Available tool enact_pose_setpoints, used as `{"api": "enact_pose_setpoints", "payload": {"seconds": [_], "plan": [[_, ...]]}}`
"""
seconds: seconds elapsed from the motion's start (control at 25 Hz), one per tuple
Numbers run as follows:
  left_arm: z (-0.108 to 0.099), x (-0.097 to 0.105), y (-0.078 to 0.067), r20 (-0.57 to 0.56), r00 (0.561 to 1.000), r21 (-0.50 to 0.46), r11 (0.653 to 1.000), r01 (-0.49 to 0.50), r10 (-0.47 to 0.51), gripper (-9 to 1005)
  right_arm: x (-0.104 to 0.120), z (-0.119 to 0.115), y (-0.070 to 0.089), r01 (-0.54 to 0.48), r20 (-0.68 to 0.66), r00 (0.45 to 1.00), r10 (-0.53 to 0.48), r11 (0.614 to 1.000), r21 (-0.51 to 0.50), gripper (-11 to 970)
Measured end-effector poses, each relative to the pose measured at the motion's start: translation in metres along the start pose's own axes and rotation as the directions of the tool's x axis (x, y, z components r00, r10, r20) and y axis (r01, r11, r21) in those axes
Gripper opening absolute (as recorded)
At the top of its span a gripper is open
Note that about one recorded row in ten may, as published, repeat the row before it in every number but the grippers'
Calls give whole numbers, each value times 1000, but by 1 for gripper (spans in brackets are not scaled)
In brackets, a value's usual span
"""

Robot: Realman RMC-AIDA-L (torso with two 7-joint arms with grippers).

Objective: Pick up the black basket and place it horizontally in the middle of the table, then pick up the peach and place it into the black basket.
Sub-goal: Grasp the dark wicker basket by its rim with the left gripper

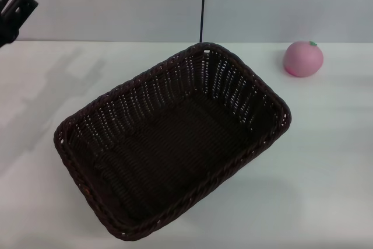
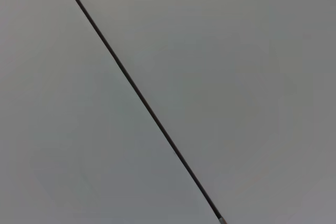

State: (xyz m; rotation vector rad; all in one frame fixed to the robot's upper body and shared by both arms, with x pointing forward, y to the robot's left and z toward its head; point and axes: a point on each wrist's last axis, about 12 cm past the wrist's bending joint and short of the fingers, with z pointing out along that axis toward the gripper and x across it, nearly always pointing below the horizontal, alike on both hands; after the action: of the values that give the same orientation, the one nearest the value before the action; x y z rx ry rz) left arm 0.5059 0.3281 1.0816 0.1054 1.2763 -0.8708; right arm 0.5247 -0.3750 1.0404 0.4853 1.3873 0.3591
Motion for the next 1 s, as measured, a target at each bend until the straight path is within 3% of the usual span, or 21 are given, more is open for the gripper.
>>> {"api": "enact_pose_setpoints", "payload": {"seconds": [0.24,0.28,0.56,0.64,0.76,1.0], "plan": [[18,-23,8,-127,991,87,995,49,-37,783,0,0,0,-1,0,1000,1,1000,-1,597],[29,-34,11,-233,971,119,990,79,-50,783,0,0,0,0,0,1000,0,1000,-1,596],[58,-66,12,-464,885,131,984,118,-44,768,0,-1,-1,0,-1,1000,0,1000,2,597],[65,-74,11,-525,851,126,986,108,-26,764,0,-1,-1,0,-1,1000,0,1000,2,596],[81,-88,5,-661,750,133,989,69,37,758,1,-1,-1,-2,-4,1000,2,1000,4,596],[107,-103,-11,-806,579,138,990,-16,122,745,2,-1,-1,-5,-9,1000,5,1000,9,596]]}}
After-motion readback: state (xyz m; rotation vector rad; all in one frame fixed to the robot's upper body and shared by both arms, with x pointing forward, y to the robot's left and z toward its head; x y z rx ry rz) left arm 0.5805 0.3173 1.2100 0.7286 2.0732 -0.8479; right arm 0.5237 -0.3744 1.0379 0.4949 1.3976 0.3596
